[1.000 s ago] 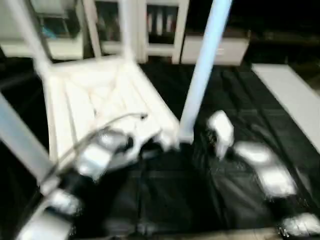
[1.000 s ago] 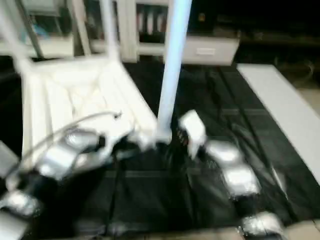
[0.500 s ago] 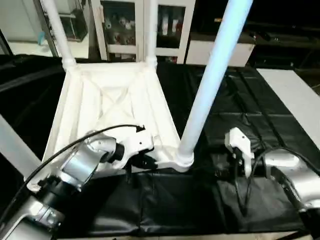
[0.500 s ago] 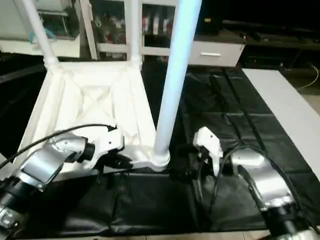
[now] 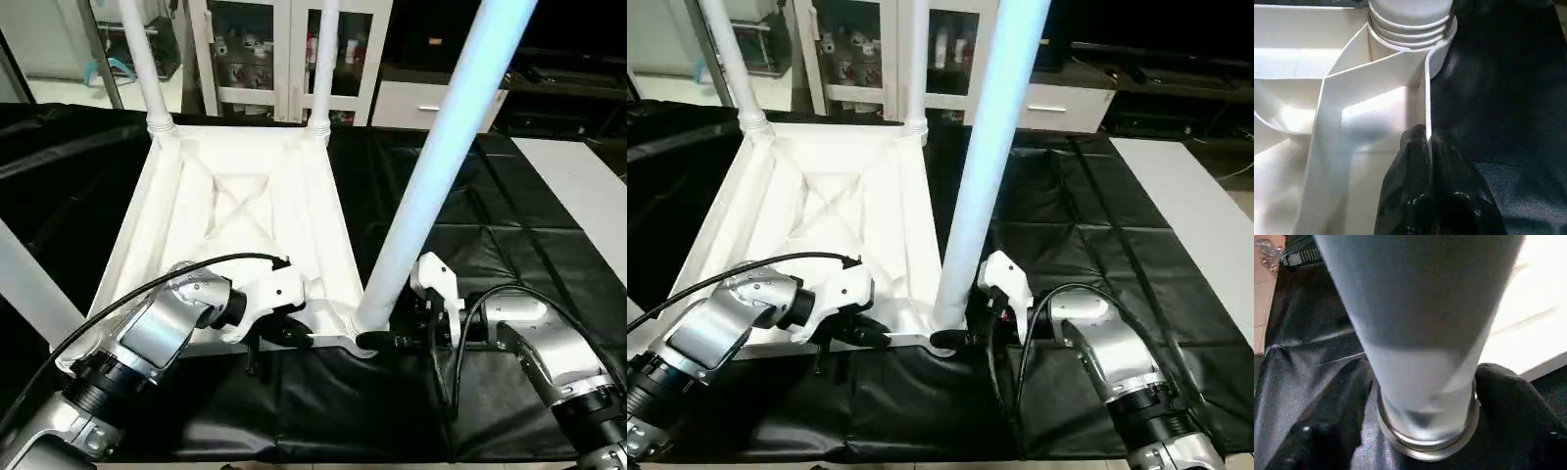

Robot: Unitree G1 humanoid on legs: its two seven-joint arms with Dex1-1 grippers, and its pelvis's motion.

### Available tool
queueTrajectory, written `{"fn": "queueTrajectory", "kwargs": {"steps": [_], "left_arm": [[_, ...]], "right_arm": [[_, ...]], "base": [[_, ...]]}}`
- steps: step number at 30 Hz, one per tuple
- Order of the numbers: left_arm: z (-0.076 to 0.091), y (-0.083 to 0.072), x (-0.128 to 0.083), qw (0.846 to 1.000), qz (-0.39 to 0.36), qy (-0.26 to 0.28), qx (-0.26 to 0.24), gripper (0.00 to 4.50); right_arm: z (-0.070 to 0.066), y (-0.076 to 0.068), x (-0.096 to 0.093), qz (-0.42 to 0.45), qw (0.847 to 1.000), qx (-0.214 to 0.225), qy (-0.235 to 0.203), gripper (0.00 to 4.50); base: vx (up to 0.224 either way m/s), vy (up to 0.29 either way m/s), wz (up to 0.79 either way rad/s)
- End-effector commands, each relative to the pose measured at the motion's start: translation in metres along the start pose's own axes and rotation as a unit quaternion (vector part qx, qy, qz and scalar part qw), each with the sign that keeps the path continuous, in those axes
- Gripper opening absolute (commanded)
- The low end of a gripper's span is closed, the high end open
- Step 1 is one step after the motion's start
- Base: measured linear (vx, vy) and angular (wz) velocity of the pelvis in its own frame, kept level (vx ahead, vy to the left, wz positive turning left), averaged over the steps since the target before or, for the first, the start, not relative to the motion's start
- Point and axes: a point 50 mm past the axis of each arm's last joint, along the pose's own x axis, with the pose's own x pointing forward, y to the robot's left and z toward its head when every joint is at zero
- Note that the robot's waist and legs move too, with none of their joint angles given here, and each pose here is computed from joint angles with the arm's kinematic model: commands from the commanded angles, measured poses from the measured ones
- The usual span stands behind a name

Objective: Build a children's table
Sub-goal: Rotate leg to tighten

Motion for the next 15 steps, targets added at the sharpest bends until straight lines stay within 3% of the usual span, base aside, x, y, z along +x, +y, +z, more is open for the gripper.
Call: {"fn": "queueTrajectory", "kwargs": {"steps": [1,8,15], "left_arm": [[0.0011,-0.0083,0.0069,0.999,-0.039,0.006,0.006,0.0],[0.0005,-0.0069,0.007,0.999,-0.035,0.008,0.005,0.0],[0.0001,-0.0052,0.0061,0.999,-0.034,0.01,0.004,0.0]], "right_arm": [[-0.0002,-0.0026,-0.0055,0.003,1.0,-0.009,0.018,3.12],[-0.0029,-0.002,-0.0067,0.012,0.999,-0.014,0.03,2.71],[-0.002,-0.0028,-0.0053,0.014,0.999,-0.015,0.029,2.64]], "base": [[0.0,0.0,0.0],[0.0,0.0,0.0],[0.0,0.0,0.0]]}}
